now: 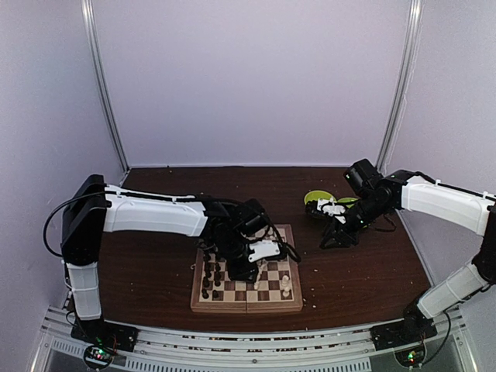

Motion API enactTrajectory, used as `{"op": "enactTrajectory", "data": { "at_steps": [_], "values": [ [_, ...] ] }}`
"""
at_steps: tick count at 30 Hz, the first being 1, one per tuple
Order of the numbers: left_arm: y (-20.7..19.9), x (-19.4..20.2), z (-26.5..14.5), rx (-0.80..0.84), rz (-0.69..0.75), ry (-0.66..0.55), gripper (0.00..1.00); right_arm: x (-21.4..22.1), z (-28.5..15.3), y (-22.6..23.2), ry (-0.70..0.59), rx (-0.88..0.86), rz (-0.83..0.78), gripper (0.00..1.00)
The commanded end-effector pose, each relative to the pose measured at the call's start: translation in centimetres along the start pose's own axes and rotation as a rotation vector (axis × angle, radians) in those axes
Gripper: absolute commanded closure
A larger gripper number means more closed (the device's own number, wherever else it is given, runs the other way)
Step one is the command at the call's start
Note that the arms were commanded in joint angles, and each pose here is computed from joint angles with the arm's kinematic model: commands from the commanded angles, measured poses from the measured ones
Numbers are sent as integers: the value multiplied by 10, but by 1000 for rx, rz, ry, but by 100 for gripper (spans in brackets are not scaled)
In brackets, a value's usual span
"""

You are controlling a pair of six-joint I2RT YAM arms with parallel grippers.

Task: Set up the chess pieces on the board
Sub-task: Pick up the pawn from the chessboard.

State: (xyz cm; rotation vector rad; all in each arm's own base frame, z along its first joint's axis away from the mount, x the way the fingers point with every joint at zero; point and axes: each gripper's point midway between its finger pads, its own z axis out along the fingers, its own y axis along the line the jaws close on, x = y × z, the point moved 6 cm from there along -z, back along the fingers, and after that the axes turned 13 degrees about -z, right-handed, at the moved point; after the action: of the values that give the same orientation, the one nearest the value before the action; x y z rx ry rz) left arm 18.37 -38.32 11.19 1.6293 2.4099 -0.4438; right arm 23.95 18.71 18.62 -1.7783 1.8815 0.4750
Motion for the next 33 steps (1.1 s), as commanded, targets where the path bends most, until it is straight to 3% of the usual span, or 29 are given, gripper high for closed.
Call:
{"op": "enactTrajectory", "data": {
  "at_steps": [1, 12, 19, 33],
  "values": [
    [4, -10, 1, -14, 16, -25, 79, -1, -4, -3, 9, 13, -5, 61],
    [2, 8, -6, -13, 22, 33, 95, -1, -5, -3, 8, 11, -5, 61],
    [3, 17, -18, -44, 21, 46, 97, -1, -5, -3, 8, 11, -4, 61],
    [-2, -8, -48, -25, 36, -67, 97, -2, -6, -3, 5, 18, -6, 61]
  ]
}}
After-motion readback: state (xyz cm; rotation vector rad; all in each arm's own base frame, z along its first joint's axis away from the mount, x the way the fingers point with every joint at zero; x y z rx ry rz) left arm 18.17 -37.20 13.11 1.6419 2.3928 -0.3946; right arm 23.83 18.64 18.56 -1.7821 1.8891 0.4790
